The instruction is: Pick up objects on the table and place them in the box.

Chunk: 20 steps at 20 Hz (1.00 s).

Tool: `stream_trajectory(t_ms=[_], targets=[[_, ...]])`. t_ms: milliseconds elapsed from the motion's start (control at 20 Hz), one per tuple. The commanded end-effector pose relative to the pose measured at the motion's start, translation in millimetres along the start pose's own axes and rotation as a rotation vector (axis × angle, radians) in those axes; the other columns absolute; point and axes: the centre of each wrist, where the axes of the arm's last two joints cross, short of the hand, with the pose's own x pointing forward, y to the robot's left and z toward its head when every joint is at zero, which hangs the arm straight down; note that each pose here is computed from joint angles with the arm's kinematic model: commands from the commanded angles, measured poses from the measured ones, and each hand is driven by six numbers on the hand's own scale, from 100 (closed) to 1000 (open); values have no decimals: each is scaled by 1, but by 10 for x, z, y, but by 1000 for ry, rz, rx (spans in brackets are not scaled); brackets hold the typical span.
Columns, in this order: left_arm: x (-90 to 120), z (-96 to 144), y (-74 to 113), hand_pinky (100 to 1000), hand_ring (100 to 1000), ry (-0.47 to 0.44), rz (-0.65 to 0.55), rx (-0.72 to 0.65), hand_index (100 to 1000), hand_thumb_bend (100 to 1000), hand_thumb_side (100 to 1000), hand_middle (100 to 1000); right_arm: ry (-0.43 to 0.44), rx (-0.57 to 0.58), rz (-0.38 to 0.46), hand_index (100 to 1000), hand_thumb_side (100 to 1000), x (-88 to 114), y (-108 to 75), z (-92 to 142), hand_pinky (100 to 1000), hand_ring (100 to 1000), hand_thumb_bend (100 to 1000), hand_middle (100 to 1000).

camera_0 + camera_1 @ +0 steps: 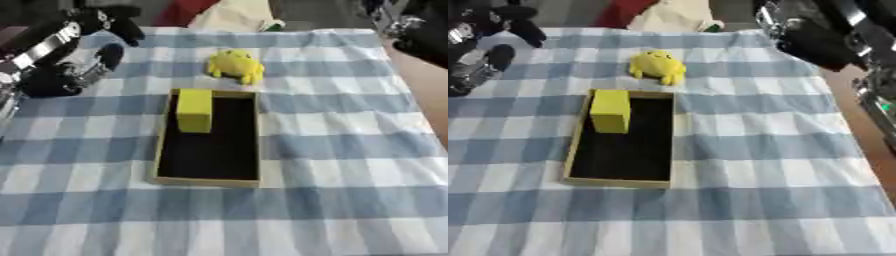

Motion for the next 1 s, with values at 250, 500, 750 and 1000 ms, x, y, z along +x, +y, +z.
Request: stream_trajectory(t_ms=[250,500,750,1000], targets=[[315,-57,-98,856,700,-116,191,85,976,100,825,695,43,189,119,881,713,-332,104,-513,833,727,100,809],[416,-77,-186,859,699,-145,263,104,981,100,820,694,91,241,166,897,706,-526,336,-765,836,740,100,823],[474,-133,-243,860,698,-168,304,94,983,100,823,693,122,313,260,929,676,-597,619,-954,843,763,195,871],[510,-174,-278,862,700,-186,320,72,985,100,831,695,165,344,304,937,631,-696,871,-1047,844,773,248,893]])
